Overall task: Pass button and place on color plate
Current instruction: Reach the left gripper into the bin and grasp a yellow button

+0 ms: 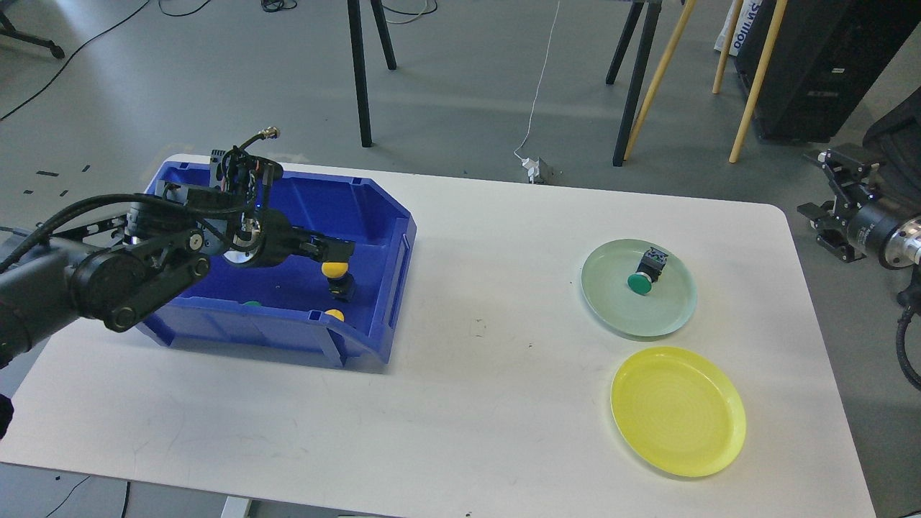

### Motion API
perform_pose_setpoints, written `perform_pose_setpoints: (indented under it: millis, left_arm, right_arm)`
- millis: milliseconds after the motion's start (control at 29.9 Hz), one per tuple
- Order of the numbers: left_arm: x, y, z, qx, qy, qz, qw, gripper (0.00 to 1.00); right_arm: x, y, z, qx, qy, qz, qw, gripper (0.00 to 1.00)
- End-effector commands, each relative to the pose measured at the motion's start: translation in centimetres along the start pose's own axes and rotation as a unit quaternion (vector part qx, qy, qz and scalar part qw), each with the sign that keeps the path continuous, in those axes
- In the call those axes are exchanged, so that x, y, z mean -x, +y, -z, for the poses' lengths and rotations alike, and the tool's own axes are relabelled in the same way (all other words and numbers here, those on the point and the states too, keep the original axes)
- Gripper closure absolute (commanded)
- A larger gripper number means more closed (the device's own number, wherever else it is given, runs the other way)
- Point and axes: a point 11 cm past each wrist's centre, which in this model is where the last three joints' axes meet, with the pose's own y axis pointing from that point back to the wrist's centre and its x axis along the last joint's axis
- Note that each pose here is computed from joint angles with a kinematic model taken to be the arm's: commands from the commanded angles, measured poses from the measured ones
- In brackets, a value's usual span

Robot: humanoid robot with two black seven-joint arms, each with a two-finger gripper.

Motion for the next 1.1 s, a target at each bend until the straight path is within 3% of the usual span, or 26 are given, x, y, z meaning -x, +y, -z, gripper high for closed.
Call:
perform_pose_setpoints:
  millis: [0, 636, 903, 1071]
  left_arm:
    - [1.2, -0.6, -0.1, 0.002, 0.006, 0.011, 1.0, 0.01]
    - [2.2, -2.6, 0.0, -0.008, 0.012, 0.027, 1.0, 0.02]
    - [3.3, -2.9, -0.2, -0.005, -0.009, 0.048, 0.999, 0.24]
    - [3.2, -2.9, -0.2, -0.006, -0.01, 0.047, 0.999, 0.6]
  right_arm:
    - [0.0, 0.1, -0.2, 0.002, 0.0, 0.0, 1.0, 0.15]
    - [0.4, -0.1, -0.5, 0.002, -0.002, 0.003, 1.0, 0.15]
    - [0.5, -0.1, -0.6, 0.002, -0.003, 0.004, 1.0, 0.15]
    - [0.6, 0.0, -1.0, 0.006, -0.004, 0.005, 1.0, 0.15]
